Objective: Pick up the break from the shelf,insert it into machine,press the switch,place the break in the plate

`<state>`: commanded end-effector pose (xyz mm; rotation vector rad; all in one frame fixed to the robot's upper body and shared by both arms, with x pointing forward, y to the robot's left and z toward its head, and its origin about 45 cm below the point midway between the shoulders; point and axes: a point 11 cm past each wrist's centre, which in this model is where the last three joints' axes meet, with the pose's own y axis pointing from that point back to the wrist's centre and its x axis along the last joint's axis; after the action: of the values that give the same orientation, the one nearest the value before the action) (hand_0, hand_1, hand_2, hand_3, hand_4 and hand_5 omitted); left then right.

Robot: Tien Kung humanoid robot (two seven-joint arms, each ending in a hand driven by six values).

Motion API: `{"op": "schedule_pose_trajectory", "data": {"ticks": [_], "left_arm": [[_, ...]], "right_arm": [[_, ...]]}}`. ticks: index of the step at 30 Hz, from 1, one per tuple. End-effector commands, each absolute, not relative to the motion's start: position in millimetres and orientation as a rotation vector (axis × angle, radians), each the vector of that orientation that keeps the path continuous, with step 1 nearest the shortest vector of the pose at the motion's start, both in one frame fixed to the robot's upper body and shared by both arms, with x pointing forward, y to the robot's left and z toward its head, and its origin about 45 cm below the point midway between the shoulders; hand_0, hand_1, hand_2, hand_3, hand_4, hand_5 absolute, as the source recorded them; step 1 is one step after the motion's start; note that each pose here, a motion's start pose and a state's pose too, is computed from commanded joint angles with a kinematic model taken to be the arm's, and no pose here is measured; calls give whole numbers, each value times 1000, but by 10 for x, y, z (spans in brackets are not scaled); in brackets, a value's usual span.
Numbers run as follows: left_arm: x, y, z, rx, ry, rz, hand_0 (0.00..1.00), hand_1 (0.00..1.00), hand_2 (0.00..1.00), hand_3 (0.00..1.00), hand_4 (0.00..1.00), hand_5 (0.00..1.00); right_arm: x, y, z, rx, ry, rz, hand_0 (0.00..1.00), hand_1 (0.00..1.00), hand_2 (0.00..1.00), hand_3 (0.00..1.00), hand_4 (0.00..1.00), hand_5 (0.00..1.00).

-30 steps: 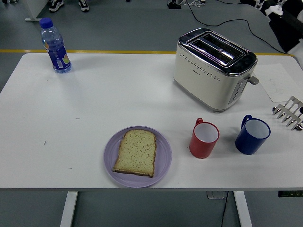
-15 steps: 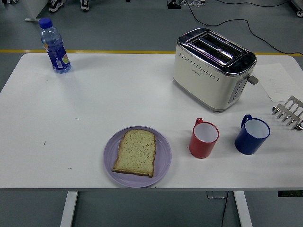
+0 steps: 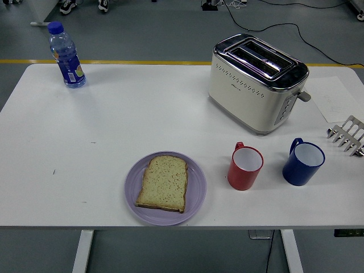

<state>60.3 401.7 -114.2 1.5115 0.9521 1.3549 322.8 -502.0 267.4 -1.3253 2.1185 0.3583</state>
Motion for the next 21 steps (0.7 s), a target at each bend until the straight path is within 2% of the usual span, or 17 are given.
{"op": "schedule_pose_trajectory", "data": {"ticks": [12,21], "left_arm": [[632,4011,-1140,1510,943,1354,684,692,676,560,279,827],[643,4009,-1139,1511,936,1352,684,692,676,560,279,827]], "right_arm": [[2981,-4974,2206,-1249,2145,470,716,688,697,625,469,207],[2968,-4888,2099,-1259,2109,549,726,701,713,655,463,251]]}}
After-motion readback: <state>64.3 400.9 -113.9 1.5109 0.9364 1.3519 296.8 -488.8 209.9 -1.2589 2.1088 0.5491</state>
